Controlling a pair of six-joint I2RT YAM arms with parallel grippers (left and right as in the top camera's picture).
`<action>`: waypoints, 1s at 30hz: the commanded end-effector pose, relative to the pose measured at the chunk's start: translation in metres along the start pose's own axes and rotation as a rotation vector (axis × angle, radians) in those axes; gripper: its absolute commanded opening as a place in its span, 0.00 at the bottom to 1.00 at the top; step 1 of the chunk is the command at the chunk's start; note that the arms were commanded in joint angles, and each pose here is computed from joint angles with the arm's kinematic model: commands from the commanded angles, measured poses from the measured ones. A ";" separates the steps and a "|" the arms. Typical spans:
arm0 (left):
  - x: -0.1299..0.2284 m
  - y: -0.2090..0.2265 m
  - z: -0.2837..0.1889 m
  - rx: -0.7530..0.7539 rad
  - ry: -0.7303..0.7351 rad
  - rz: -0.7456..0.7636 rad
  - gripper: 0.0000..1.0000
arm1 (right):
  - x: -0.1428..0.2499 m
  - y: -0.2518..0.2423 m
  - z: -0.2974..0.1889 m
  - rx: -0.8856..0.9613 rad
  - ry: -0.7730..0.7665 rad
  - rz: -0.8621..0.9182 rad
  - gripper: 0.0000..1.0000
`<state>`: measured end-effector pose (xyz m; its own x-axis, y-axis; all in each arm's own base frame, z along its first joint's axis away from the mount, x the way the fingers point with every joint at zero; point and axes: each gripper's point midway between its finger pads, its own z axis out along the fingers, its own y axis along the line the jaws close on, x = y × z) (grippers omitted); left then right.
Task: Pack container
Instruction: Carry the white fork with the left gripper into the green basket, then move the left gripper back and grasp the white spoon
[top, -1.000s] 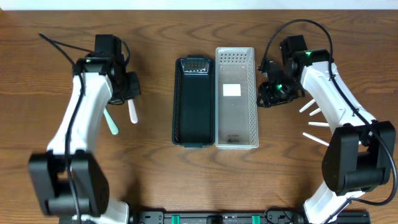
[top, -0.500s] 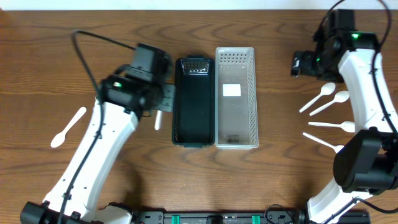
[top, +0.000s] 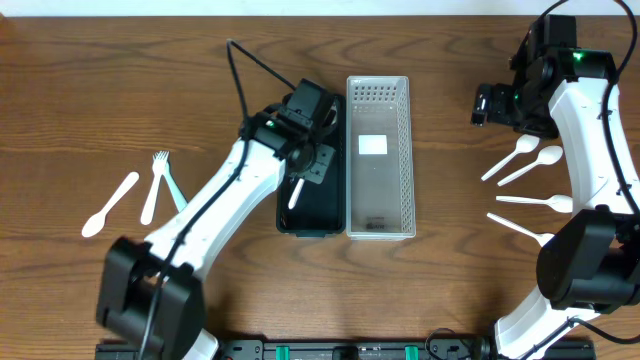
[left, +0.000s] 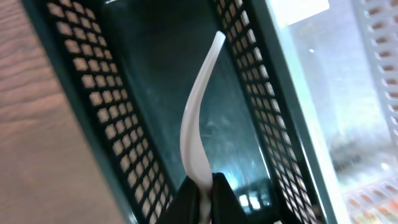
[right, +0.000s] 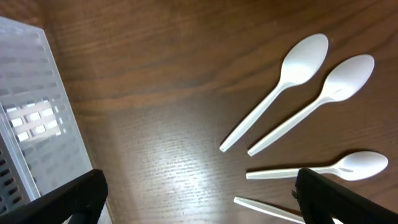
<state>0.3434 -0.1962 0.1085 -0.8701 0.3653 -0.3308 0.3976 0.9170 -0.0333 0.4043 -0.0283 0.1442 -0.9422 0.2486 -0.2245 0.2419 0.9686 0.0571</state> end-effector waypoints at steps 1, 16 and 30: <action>0.000 0.001 0.019 -0.007 0.023 0.012 0.06 | -0.002 0.001 -0.010 0.007 -0.023 0.004 0.99; -0.006 0.007 0.033 -0.047 0.036 0.043 0.66 | 0.001 0.000 -0.010 0.010 -0.011 0.004 0.99; -0.006 0.129 -0.176 -0.358 -0.152 -0.211 0.89 | 0.003 0.000 -0.010 0.012 -0.002 -0.029 0.99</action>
<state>0.3522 -0.1145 0.2474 -0.8413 0.3038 -0.4471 0.2556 0.9524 0.1662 0.3992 -0.0280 0.1432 -0.9473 0.2467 -0.2045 0.2410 0.9691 0.0528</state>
